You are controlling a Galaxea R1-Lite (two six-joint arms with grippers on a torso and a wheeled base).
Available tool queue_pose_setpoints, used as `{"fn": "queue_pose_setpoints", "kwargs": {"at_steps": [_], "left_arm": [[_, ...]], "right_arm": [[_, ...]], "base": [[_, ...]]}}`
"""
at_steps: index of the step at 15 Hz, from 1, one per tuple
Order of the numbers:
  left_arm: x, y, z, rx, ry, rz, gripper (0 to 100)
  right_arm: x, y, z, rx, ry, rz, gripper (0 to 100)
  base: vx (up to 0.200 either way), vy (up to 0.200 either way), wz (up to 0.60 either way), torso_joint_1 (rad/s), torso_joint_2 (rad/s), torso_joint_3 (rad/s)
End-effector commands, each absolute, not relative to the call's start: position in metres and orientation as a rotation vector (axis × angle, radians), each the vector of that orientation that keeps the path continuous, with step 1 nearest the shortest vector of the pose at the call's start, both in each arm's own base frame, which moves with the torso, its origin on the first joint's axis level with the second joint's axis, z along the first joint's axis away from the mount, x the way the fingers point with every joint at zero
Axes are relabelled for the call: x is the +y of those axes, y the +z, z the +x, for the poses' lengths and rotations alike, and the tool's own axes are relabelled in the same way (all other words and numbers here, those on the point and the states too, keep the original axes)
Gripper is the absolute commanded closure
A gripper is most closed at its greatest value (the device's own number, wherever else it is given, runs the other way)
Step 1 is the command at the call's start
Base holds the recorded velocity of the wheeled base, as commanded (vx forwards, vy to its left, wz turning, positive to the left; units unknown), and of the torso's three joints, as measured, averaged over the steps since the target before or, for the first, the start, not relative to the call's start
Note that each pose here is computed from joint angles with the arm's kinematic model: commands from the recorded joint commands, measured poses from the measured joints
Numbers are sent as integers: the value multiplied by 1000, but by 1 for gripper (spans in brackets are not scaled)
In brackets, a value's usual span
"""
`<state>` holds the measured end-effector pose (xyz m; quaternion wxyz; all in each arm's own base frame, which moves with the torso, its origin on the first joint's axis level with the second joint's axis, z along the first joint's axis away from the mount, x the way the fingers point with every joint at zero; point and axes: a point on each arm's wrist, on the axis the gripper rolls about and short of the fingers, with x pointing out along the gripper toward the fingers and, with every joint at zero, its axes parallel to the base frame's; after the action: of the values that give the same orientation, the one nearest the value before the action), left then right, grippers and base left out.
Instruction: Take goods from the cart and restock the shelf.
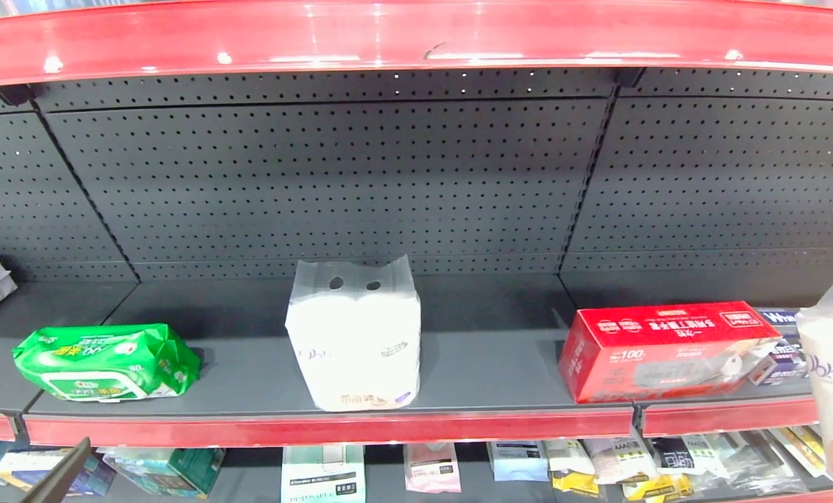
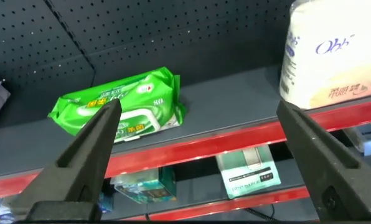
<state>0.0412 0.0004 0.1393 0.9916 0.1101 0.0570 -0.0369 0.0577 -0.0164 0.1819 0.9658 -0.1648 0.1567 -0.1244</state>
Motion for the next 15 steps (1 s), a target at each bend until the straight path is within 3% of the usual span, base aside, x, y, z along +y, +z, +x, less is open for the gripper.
{"fn": "queue_pose_setpoints", "kwargs": {"at_steps": [1,5,8,15], "left_arm": [[0,138,39,105,-73,229,0],[0,132,35,101,-76,257,0],[0,132,35,101,-74,257,0],[-1,133,32,72,-116,277,0]], "right_arm": [[-16,187,58,302,-251,-337,100],[-16,189,57,293,-253,-338,100],[-16,189,57,292,-250,-338,100],[-16,193,57,277,-252,-348,100]], "base": [[0,0,0,0,0,0],[0,0,0,0,0,0],[-200,0,0,9,4,-1],[0,0,0,0,0,0]]}}
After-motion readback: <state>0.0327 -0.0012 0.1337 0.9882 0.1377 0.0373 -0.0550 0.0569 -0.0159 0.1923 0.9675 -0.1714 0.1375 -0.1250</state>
